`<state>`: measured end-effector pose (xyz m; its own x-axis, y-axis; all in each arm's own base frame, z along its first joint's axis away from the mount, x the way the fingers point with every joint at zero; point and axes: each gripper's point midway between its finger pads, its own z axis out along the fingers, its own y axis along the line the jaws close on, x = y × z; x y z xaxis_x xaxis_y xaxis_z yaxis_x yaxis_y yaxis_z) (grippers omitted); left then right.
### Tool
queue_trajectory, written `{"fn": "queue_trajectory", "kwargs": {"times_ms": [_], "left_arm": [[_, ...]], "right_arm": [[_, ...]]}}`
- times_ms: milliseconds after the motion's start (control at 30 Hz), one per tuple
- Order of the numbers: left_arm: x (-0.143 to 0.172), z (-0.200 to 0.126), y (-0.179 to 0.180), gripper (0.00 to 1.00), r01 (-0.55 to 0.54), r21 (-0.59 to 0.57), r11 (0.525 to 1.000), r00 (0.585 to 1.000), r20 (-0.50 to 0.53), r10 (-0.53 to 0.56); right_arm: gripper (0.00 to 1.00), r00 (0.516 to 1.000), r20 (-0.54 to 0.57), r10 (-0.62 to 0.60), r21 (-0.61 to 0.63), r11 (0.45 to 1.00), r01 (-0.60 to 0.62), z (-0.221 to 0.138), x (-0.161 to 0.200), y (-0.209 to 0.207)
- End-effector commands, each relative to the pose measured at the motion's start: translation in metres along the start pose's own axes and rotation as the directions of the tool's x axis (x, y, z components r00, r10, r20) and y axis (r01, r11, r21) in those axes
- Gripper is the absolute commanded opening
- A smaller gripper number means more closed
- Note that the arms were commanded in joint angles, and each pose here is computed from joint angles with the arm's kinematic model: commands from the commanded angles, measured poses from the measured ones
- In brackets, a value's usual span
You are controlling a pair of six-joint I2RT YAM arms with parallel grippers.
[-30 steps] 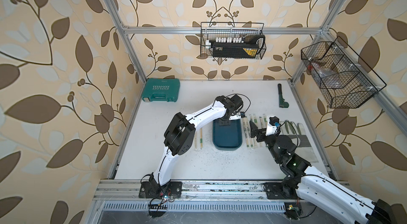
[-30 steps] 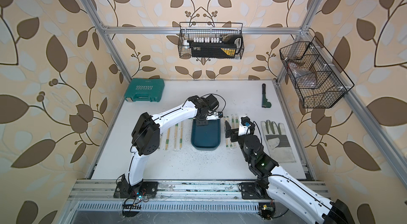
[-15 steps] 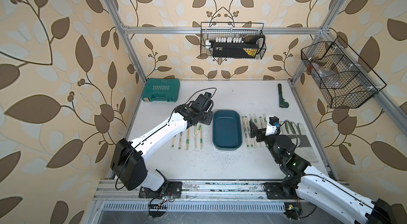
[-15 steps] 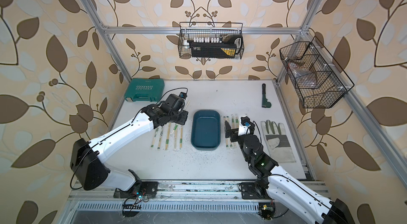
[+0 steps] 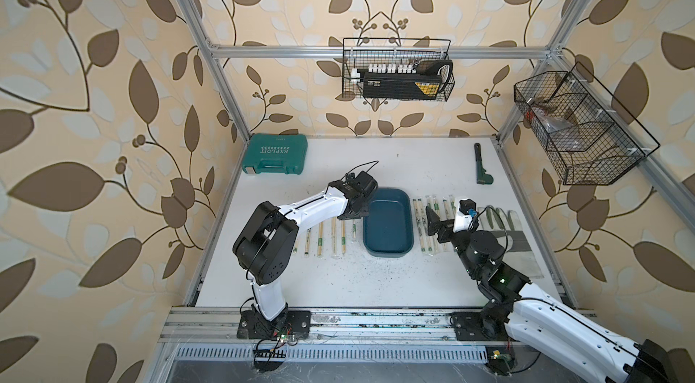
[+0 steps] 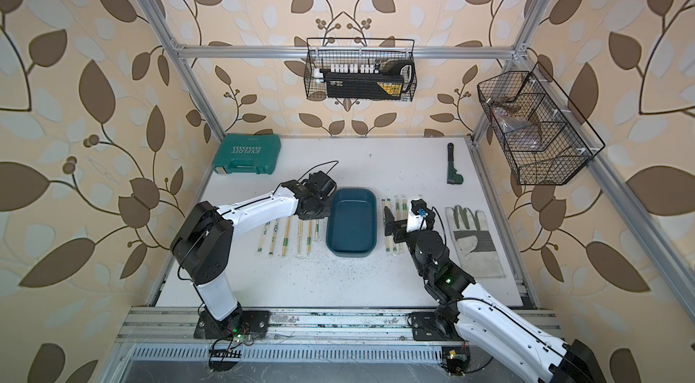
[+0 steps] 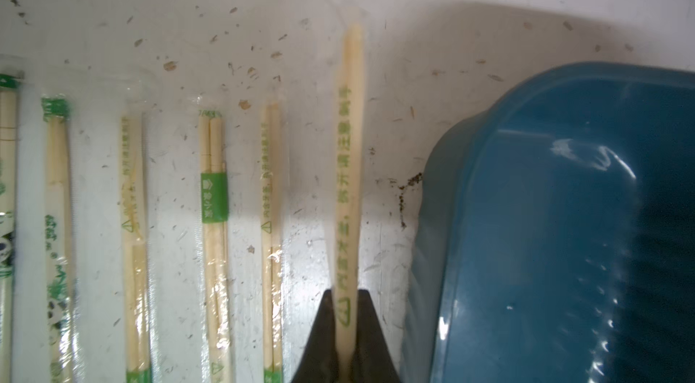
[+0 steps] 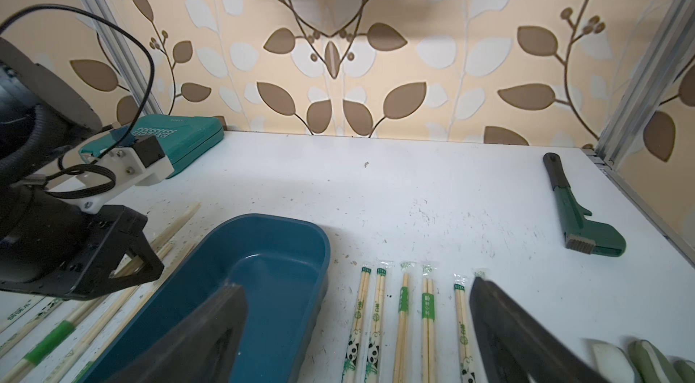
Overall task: Take the paired disposable chopsticks out of the storage box
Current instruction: Place the paired disposable chopsticks at the center of the board.
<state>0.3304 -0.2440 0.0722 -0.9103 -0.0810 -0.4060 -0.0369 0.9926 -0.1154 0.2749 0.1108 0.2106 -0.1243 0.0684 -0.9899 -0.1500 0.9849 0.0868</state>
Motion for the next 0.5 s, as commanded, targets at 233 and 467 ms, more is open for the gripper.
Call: {"fn": "queue_trajectory", "kwargs": {"times_ms": [233,467], "left_arm": [[0.014,0.023,-0.002,0.00,0.000,-0.032,0.999,1.000,-0.024,-0.001],[0.019,0.027,0.004,0.00,0.010,-0.053,0.999,1.000,-0.022,-0.012]], "right_arm": [[0.96,0.999,0.034,0.022,0.006,1.000,-0.022,0.000,-0.015,0.000],[0.96,0.999,0.036,0.024,0.005,1.000,-0.024,-0.001,-0.016,0.000]]}}
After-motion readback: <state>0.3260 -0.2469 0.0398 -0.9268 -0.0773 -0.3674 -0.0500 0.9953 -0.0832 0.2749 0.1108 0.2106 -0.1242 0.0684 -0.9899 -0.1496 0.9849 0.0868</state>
